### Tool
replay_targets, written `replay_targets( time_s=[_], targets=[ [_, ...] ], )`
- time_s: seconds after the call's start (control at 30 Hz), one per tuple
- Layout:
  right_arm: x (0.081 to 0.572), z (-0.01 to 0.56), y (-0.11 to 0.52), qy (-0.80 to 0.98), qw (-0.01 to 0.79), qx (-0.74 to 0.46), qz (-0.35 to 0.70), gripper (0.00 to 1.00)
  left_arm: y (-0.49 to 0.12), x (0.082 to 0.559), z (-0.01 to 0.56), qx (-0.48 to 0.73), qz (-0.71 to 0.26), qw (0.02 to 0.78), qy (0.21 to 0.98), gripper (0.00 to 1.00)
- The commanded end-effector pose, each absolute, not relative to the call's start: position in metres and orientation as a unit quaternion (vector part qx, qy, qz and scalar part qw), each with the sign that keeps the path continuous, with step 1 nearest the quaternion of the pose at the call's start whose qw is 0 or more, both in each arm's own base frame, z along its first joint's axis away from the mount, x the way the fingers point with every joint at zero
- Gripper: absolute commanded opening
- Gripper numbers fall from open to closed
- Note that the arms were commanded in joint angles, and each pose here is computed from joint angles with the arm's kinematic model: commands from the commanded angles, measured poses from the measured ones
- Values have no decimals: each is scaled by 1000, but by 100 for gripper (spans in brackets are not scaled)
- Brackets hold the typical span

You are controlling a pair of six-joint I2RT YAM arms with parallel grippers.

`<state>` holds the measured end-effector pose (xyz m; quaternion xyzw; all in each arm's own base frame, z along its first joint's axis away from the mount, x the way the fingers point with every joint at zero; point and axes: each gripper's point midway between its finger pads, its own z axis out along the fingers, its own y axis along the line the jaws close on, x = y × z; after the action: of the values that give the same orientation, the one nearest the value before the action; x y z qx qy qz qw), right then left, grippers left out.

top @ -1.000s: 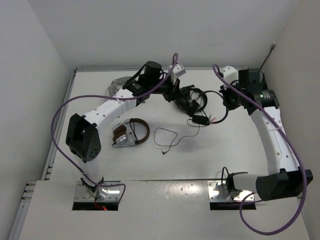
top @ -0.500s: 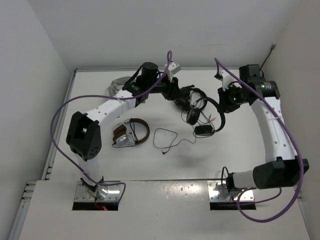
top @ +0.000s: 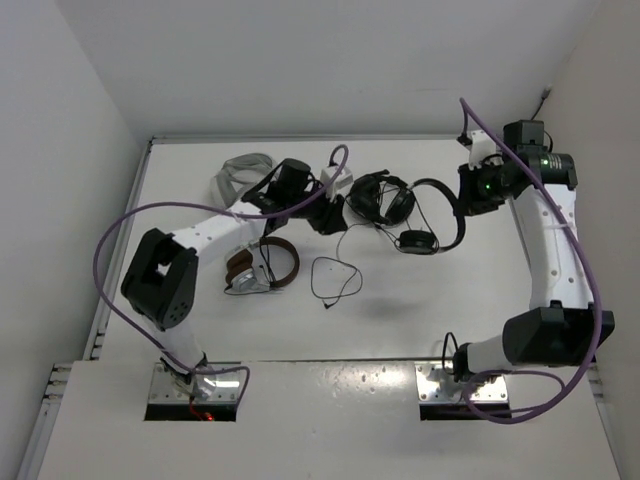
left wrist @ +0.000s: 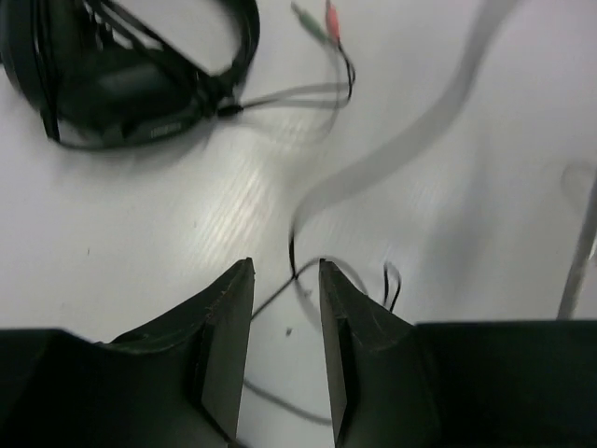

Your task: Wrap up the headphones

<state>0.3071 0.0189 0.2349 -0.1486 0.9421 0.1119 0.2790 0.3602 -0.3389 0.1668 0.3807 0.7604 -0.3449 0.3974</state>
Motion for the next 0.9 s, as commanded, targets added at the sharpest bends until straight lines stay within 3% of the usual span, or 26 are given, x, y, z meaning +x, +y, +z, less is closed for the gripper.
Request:
replay_targets(
  time_s=[0.0, 0.23, 0.37, 0.53, 0.63, 0.87],
  targets=[
    [317, 256, 10, 936, 313, -124, 102, 0, -292, 343, 176, 461, -273, 422, 731, 40],
    [315, 259, 1, 937, 319, -105, 98, 0, -232, 308, 133, 488, -267, 373, 743, 40],
    [317, 256, 1, 940, 312, -94, 103, 0, -240, 270, 114, 554, -279, 344, 705, 39],
    [321, 257, -6, 941, 313, -68, 108, 0, -254, 231, 94, 627, -271, 308, 662, 28],
    [321, 254, -9, 944, 305, -58, 110, 0, -263, 221, 90, 628, -266, 320, 658, 25],
    [313, 244, -14, 948, 296, -41, 111, 0, -280, 210, 88, 543, -256, 368, 711, 28]
  ],
)
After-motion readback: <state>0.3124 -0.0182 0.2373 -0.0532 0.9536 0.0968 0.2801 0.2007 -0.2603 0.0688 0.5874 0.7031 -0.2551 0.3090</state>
